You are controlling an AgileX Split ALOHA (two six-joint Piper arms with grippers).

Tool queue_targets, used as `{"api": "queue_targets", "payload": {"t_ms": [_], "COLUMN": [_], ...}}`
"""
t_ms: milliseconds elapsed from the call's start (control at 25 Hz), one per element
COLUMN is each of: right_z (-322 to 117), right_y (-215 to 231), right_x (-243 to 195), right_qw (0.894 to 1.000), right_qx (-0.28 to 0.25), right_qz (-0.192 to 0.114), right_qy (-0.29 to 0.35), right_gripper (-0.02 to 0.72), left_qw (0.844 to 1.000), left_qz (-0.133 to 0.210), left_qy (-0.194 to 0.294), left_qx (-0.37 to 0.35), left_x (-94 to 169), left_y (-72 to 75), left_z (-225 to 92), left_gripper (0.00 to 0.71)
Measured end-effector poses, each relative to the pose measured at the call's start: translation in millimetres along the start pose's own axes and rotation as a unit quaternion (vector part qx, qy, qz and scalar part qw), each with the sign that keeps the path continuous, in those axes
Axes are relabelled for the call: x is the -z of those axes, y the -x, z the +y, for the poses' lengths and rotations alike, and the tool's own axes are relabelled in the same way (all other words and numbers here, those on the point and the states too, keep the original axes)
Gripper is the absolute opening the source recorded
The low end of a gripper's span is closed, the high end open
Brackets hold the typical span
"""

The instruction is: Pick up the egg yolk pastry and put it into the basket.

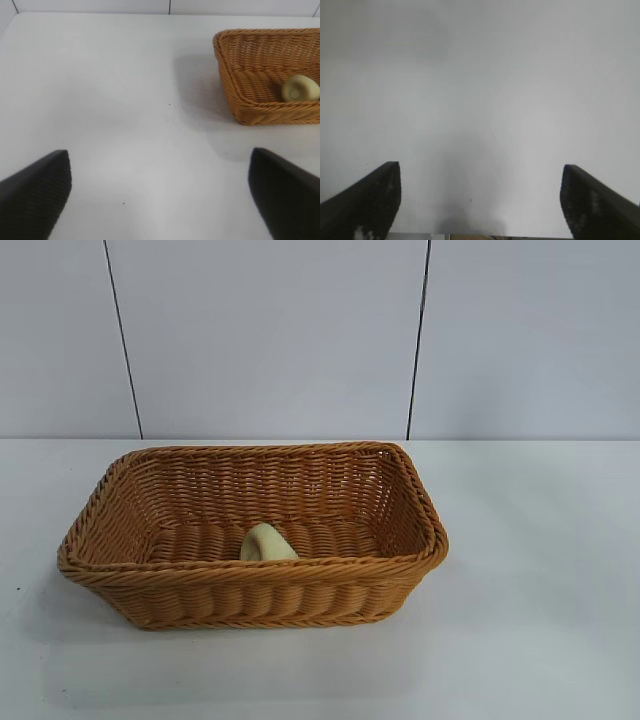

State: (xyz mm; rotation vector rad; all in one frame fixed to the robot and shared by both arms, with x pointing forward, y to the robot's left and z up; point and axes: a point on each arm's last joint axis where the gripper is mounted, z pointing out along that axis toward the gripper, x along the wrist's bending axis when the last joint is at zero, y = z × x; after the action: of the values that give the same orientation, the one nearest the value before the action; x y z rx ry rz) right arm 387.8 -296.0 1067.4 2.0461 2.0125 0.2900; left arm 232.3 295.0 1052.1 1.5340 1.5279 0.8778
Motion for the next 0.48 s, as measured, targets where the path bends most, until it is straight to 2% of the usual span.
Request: {"api": "queue_targets", "payload": {"t_ms": [240,400,480], "right_z": [-60,-93,-104], "right_y": [4,6,7], "right_x": [11,15,20], "right_qw": [0.996,0.987,0.980], "right_qx": [-0.004,-0.008,-0.010], "right_qz": [0.006,0.010,0.012], "right_qy": [0.091,0.158,0.199], "right_gripper": [0.624,0.624,0.624], "left_qw": [1.000,1.000,1.000], "left_qz": [0.000,0.000,0.000], "left_qy": [0.000,0.000,0.000], "left_qx": [0.000,0.000,0.000], "left_x": [0,0,0], "left_y": [0.0,0.0,0.0], "left_z": [0,0,0], "left_gripper": [0.692,0.692,0.692]}}
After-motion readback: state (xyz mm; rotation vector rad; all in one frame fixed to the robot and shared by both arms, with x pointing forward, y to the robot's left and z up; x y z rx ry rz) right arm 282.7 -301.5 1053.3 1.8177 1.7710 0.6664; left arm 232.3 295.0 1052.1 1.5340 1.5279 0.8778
